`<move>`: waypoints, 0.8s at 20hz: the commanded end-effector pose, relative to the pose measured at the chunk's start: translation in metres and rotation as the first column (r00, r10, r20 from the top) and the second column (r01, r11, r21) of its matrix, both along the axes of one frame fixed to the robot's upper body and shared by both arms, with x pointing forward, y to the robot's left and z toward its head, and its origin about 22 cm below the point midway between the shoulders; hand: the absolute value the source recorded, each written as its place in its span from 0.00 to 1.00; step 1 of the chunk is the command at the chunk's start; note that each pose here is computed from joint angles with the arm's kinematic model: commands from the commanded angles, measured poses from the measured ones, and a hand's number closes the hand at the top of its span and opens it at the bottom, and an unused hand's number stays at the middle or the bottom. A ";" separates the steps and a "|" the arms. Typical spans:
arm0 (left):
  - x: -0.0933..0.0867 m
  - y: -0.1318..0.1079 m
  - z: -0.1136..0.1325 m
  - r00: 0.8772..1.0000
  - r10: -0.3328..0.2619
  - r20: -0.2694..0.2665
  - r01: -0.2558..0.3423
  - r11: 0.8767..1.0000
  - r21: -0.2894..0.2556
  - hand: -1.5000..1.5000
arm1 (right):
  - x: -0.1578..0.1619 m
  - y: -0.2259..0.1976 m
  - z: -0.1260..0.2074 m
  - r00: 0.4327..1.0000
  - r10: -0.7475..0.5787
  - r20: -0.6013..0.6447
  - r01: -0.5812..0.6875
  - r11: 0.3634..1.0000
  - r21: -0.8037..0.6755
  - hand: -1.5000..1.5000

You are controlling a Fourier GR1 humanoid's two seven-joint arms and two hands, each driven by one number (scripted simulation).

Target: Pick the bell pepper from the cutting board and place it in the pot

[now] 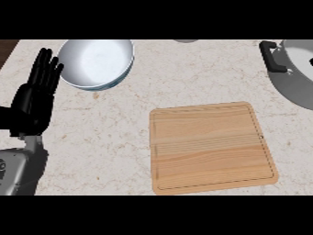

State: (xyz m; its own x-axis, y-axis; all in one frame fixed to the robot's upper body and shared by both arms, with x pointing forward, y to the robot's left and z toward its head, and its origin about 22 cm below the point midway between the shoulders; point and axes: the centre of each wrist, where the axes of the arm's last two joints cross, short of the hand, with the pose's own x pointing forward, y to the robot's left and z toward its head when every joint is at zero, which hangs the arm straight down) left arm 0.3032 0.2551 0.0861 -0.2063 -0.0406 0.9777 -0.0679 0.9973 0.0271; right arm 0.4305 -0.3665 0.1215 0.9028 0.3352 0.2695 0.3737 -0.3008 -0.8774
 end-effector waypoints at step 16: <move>0.004 -0.009 0.007 1.000 -0.002 0.005 0.002 1.000 -0.010 0.50 | -0.023 -0.032 -0.036 0.937 0.080 0.340 -0.165 0.959 0.230 0.00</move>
State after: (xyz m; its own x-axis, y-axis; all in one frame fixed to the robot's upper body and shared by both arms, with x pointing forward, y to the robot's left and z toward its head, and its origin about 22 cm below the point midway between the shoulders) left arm 0.3073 0.2554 0.0861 -0.2103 -0.0289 0.9772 -0.0638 0.9978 0.0157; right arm 0.4083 -0.3968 0.0828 0.7822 0.2636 0.5645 0.5808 0.0191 -0.8138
